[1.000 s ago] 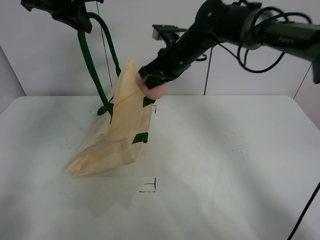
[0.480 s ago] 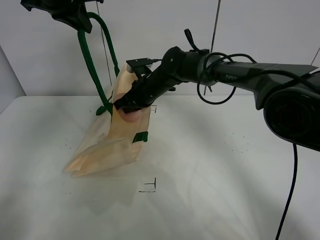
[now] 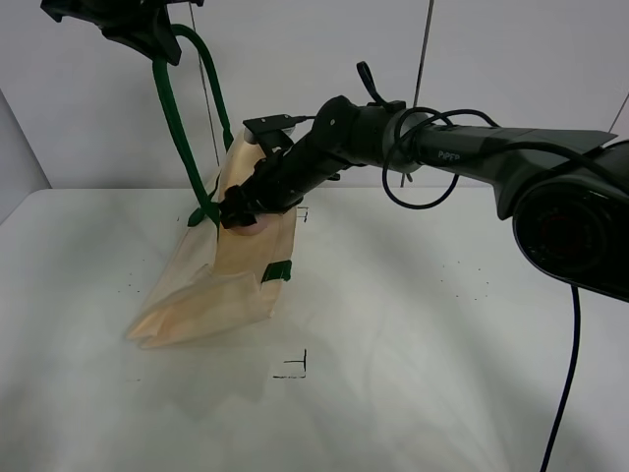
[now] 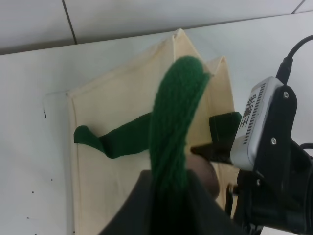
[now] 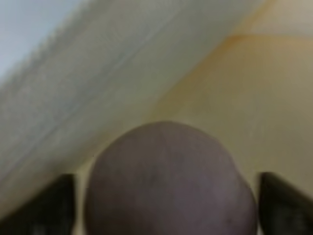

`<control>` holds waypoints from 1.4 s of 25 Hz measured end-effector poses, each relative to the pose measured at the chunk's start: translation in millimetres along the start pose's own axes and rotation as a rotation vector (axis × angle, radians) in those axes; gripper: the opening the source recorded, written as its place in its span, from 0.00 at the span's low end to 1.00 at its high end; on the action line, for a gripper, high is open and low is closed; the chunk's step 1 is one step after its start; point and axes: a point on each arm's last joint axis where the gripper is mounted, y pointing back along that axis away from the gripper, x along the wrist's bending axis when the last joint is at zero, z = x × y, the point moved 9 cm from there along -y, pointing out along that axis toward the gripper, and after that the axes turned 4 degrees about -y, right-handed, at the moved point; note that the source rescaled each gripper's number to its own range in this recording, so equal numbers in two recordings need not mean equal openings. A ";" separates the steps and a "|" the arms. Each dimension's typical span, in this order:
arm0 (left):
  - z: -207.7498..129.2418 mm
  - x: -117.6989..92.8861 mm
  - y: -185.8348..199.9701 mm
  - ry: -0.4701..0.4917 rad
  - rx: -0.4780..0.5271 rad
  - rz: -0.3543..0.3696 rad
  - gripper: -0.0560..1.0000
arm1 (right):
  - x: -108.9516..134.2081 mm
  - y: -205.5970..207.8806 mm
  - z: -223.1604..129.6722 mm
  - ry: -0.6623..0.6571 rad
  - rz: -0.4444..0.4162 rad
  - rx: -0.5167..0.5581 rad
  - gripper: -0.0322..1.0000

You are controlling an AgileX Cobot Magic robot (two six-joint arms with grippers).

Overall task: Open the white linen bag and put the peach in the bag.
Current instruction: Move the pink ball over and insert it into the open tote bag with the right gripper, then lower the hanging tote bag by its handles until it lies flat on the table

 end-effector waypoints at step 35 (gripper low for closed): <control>-0.1 -1.3 0.0 0.002 0.000 -0.007 0.05 | -253.1 212.1 -79.6 -0.581 -0.571 0.324 1.00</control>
